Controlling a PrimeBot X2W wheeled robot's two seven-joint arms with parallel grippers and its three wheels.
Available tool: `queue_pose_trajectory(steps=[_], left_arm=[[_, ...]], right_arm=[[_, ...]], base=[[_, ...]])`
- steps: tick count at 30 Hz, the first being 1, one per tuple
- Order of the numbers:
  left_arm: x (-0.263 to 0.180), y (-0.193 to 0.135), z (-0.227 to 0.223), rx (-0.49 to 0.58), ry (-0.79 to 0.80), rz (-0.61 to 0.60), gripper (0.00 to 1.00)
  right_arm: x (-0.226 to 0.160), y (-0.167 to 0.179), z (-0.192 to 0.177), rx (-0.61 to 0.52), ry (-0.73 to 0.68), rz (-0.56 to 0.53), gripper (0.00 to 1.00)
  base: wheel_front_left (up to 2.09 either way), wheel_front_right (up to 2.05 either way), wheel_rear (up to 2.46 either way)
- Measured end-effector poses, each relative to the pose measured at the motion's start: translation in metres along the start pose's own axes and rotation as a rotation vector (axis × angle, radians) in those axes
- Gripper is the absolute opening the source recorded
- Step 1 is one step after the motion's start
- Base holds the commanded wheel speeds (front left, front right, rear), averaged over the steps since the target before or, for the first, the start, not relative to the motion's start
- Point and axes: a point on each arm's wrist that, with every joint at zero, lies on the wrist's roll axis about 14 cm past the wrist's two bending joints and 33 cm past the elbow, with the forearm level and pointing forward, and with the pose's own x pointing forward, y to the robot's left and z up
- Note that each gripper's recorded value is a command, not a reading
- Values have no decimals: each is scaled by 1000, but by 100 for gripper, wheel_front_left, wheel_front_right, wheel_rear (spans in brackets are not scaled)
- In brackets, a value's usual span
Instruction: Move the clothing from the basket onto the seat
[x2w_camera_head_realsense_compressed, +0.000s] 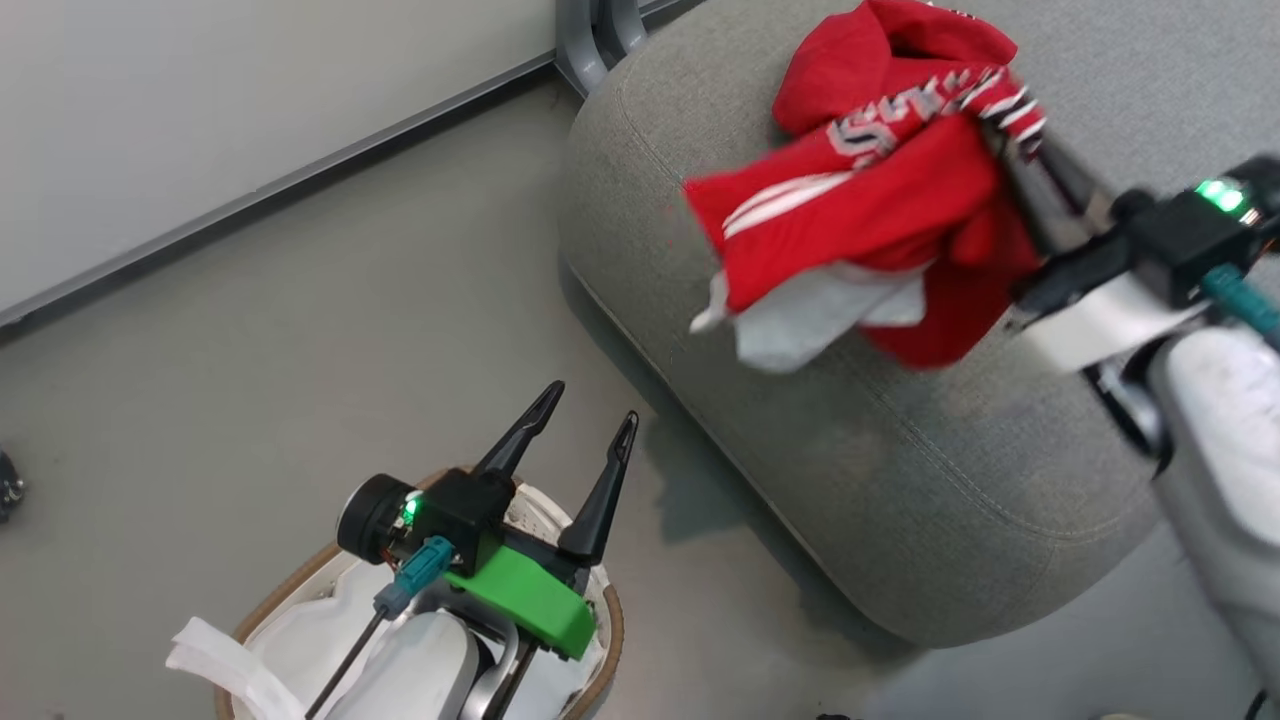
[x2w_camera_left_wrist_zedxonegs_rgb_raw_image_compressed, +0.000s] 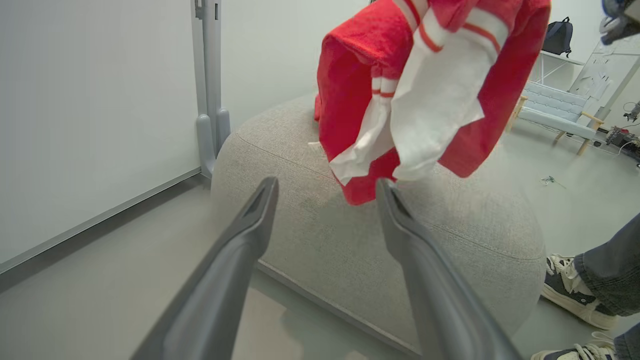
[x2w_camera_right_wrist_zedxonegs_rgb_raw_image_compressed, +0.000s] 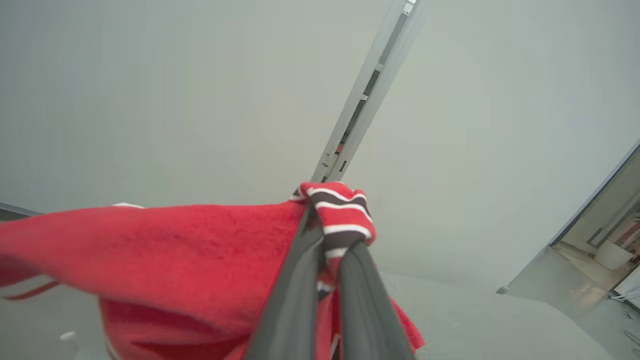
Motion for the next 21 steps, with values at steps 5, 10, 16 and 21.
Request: queue_pose_trajectory(steps=[5,10,16,21], left_arm=[[-5,18,-13,-3,25,17,100],[-9,42,-24,-1,37,44,100],[-9,56,-37,-21,44,44,100],[-10,72,-46,-29,43,53,100]], right_arm=[[42,-54,38,-173,-76,-45,0],[85,-82,62,-292,-106,-72,0],[112,-104,34,-367,12,-135,0],[120,-124,-7,-354,111,-226,0]], base=[[0,0,0],[0,0,0],[0,0,0],[0,0,0]])
